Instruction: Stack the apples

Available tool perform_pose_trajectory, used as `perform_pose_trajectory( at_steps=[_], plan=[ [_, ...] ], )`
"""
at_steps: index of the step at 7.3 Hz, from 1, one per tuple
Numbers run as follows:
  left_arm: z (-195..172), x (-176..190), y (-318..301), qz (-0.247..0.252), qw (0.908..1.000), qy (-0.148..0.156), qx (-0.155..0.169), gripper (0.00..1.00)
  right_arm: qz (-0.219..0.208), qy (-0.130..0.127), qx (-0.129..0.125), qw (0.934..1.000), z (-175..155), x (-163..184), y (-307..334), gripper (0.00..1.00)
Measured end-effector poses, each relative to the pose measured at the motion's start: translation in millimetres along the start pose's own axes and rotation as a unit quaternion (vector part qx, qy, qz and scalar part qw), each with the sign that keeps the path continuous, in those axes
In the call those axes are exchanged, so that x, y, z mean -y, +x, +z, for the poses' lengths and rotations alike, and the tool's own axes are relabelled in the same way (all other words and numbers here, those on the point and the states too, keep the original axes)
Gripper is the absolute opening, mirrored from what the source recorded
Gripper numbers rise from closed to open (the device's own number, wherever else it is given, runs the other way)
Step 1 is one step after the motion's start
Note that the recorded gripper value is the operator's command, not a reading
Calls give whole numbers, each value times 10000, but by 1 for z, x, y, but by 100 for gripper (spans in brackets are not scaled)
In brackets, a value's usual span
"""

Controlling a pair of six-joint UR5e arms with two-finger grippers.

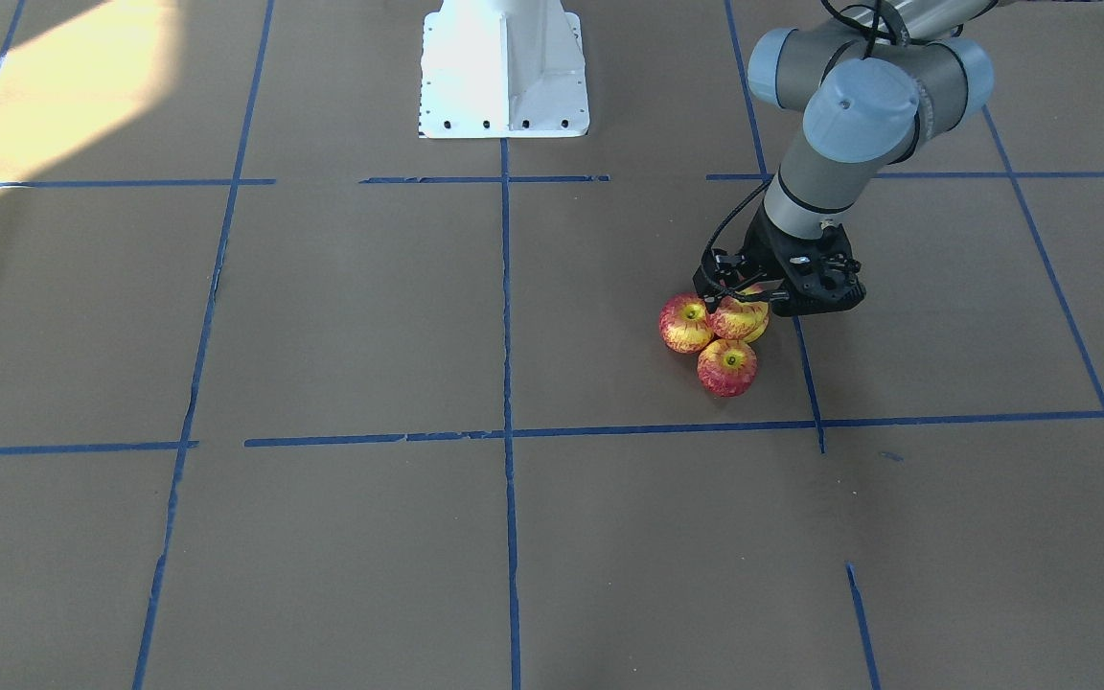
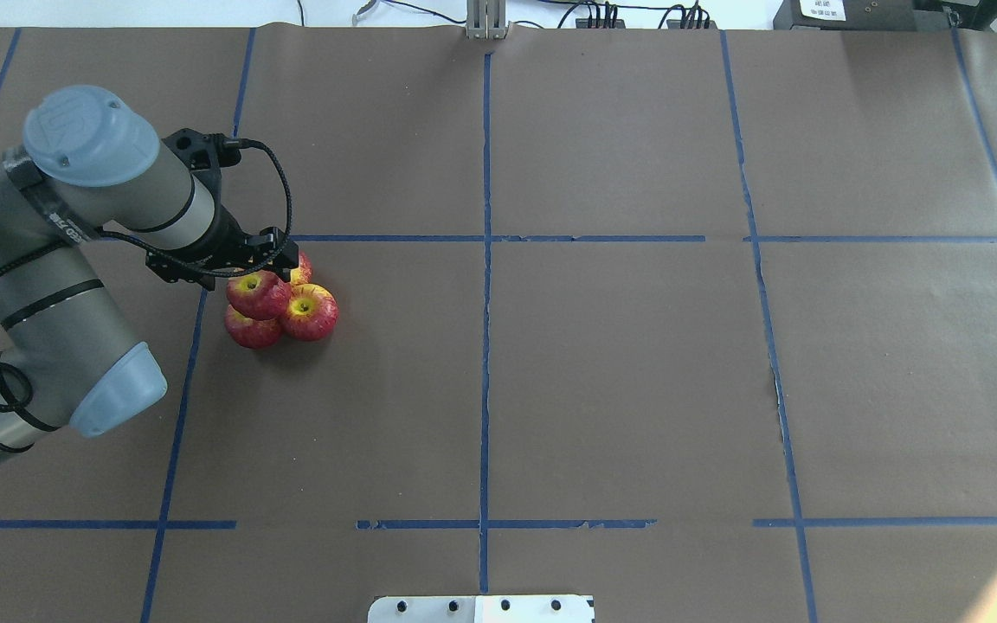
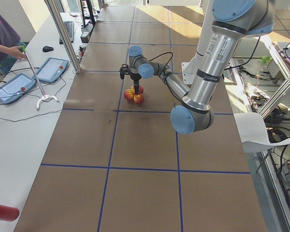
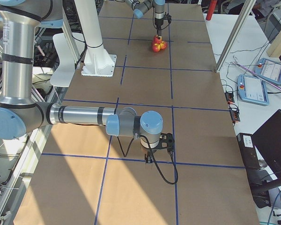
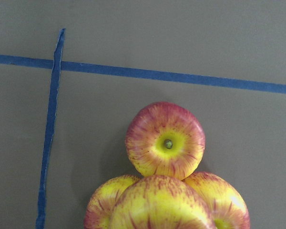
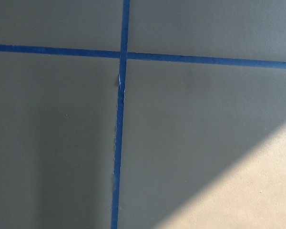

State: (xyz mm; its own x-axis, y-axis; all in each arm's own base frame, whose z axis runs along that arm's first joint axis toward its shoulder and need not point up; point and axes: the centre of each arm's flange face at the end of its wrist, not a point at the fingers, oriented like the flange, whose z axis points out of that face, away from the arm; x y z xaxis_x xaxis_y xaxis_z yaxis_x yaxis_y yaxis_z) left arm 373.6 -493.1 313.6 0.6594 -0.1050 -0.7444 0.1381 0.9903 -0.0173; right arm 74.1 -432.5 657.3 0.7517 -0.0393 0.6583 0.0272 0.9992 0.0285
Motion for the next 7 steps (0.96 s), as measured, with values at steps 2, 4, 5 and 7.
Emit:
perform_pose_trajectory(
  at_steps=[2,4,5,7],
  plan=[
    [-44,32,-29,207,9990,393,-60,99,0,0,0,10000,0,0,0,100],
    [-67,69,-104,829,9944,583,286,100,0,0,0,10000,0,0,0,100],
    [-83,86,-159,1162,9906,530,499,100,0,0,0,10000,0,0,0,100],
    [-116,97,-283,1667,9839,171,615,100,0,0,0,10000,0,0,0,100]
  ],
)
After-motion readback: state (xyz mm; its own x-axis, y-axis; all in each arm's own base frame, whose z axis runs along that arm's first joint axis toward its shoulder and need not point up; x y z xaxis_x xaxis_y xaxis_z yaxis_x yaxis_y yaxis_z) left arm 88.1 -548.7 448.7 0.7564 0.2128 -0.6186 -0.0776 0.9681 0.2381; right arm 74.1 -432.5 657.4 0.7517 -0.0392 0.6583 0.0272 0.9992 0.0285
